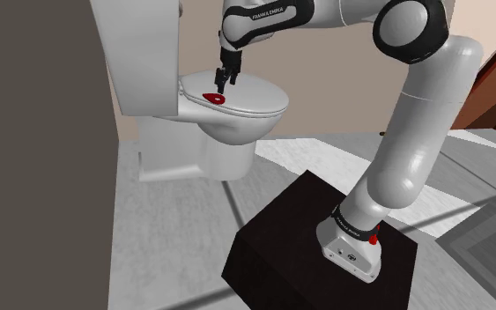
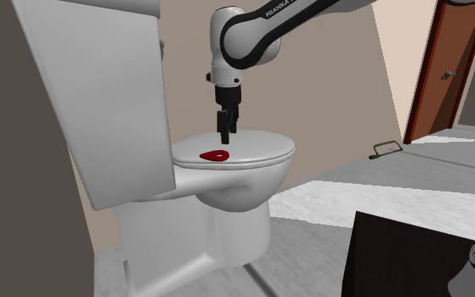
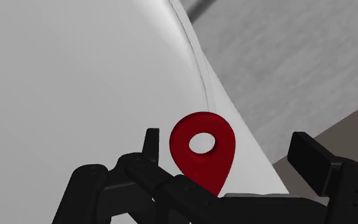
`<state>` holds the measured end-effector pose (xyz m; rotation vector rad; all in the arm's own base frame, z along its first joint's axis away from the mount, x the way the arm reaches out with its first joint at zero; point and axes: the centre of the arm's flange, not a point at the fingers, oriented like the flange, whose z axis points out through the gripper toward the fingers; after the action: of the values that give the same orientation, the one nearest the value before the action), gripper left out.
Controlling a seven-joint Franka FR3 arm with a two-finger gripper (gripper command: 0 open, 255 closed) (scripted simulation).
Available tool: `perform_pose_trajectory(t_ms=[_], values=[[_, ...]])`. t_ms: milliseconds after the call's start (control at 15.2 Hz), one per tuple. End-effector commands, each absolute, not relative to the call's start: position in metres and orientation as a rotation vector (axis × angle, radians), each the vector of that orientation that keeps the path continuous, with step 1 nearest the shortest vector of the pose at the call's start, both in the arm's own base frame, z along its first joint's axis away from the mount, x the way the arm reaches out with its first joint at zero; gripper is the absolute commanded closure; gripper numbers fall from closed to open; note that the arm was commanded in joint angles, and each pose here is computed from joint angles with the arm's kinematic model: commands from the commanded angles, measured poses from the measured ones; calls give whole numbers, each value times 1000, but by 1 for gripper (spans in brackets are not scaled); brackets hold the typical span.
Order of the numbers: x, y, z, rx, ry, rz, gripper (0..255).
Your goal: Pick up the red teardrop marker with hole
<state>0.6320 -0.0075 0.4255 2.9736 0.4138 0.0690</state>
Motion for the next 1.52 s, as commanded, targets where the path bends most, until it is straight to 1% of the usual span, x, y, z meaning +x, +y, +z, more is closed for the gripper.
perform_pose_trajectory(t_ms=[0,198,660,792,858,1452], values=[[657,-5,413,2966,435,71,0],[686,-3,400,2956,459,74,0],[686,-3,360,2956,459,74,0],[686,-3,360,2956,459,74,0],[686,-2,361,2956,459,74,255],[686,-3,360,2956,459,74,255]])
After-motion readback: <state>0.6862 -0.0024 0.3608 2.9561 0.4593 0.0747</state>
